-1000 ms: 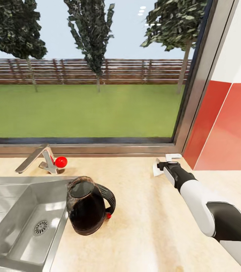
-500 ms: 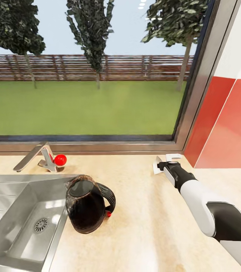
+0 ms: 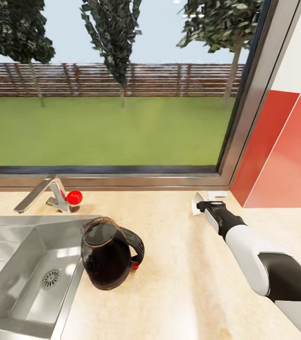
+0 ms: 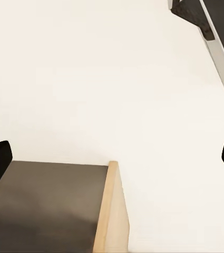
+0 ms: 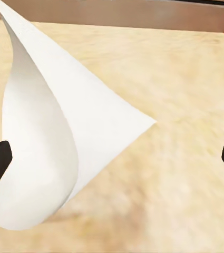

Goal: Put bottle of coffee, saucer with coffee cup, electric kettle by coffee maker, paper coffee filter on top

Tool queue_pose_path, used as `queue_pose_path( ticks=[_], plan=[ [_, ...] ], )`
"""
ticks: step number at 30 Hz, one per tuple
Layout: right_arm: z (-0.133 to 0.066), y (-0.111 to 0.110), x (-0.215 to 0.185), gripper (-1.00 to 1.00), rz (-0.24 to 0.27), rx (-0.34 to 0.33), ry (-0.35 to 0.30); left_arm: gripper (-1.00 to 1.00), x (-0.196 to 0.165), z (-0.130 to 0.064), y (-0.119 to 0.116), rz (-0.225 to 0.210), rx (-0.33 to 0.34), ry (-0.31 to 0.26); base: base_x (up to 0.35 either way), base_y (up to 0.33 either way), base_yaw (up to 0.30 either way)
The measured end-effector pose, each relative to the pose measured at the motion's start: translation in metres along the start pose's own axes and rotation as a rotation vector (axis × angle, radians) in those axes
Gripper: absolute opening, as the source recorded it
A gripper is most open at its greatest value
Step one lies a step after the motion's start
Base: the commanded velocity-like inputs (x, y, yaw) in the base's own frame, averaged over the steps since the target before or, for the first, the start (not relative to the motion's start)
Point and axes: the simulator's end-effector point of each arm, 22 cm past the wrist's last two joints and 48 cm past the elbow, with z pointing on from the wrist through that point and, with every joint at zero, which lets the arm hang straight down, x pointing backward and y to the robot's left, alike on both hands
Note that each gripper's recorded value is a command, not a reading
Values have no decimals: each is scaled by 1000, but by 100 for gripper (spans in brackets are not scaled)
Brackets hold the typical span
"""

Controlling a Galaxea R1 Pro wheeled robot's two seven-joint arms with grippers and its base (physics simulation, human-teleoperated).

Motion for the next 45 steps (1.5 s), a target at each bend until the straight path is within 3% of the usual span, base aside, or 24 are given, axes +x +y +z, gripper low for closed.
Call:
queue_pose_path(
  ticks=[24, 45],
  plan=[
    [2, -1, 2, 100, -1, 3, 4, 100, 1, 0, 0, 1, 0, 4, 0, 0, 0],
    [14, 3, 22, 100, -10, 0, 36, 100, 22, 0, -1, 8, 2, 45, 0, 0, 0]
  ],
)
